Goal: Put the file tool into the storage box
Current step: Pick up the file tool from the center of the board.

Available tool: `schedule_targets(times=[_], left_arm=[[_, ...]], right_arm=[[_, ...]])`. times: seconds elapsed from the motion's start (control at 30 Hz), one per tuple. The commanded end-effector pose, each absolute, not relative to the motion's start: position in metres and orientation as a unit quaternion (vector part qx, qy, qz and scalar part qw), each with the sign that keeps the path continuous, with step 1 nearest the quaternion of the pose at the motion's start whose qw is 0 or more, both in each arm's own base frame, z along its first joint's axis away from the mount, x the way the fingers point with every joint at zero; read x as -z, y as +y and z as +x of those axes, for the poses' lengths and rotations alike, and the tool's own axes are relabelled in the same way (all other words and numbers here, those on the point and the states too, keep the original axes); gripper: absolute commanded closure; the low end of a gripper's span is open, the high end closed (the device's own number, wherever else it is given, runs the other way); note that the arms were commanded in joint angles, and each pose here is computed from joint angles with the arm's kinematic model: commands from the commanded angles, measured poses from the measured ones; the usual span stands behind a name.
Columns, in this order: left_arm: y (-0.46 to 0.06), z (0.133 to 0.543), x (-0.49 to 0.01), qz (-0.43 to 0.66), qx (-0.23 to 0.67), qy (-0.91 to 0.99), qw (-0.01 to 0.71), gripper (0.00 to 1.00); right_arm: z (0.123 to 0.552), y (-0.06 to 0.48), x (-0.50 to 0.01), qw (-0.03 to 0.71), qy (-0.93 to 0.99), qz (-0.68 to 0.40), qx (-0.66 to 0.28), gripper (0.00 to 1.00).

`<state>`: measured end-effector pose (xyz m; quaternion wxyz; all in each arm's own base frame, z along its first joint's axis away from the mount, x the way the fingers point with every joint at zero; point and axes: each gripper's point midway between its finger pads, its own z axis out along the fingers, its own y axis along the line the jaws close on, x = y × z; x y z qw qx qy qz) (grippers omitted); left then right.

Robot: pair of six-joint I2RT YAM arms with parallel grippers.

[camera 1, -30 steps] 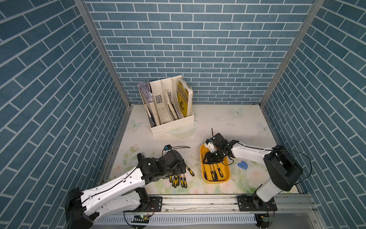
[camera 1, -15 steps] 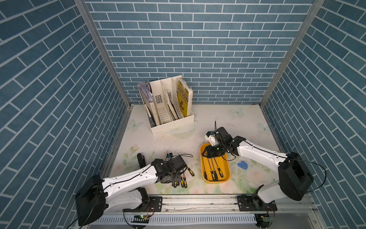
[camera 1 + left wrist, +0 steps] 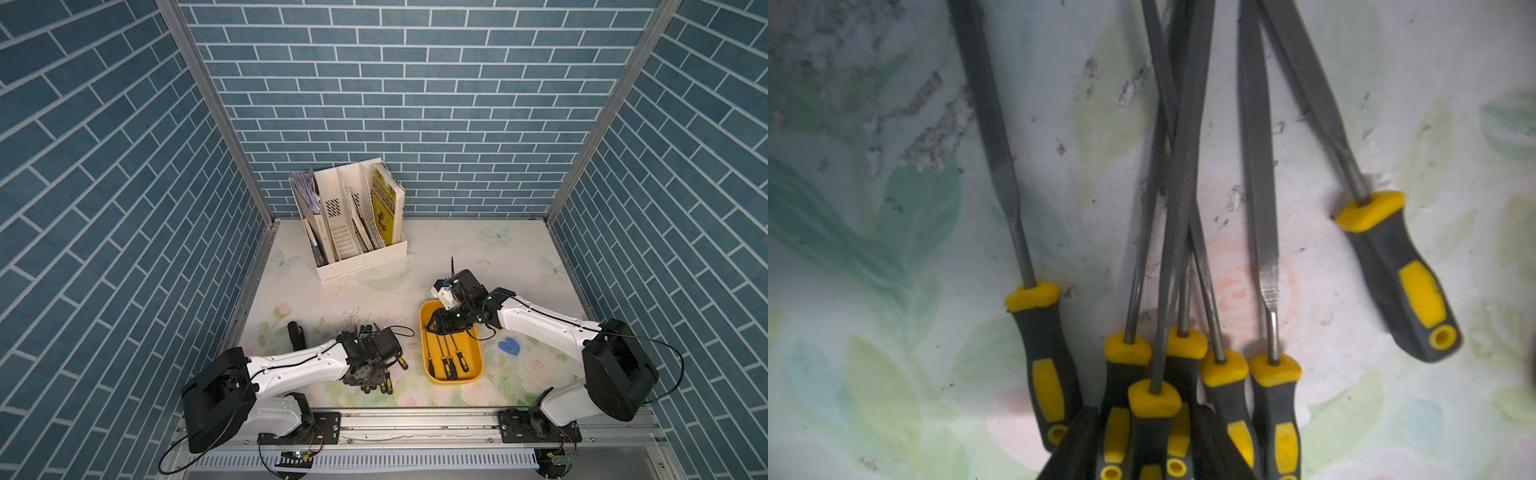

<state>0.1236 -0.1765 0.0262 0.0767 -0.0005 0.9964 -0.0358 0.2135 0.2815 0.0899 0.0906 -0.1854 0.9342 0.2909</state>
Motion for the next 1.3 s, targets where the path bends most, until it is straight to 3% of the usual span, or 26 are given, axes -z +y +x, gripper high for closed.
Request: schedule_targets(times=[0.0, 0.13, 0.57, 0.9, 1.27], left_arm=[[-0.179, 0.126, -0.027, 0.012, 0.032, 0.996, 0.082, 0.65], [-0.178, 0.128, -0.027, 0.016, 0.027, 0.996, 0.084, 0.74], [-0.189, 0.136, -0.067, 0.034, 0.061, 0.991, 0.114, 0.81], [-0.244, 0.147, -0.137, 0.070, 0.216, 0.960, 0.164, 0.85], [-0.263, 0.150, -0.150, 0.075, 0.249, 0.950, 0.171, 0.87]], right_arm=[[0.213, 0.278, -0.094, 0.098, 0.933, -0.192, -0.289, 0.61], [0.214, 0.279, -0.095, 0.101, 0.933, -0.192, -0.288, 0.61], [0.219, 0.282, -0.107, 0.113, 0.929, -0.195, -0.294, 0.61], [0.211, 0.330, -0.177, 0.147, 0.847, -0.208, -0.467, 0.48], [0.198, 0.346, -0.151, 0.109, 0.853, -0.212, -0.464, 0.47]])
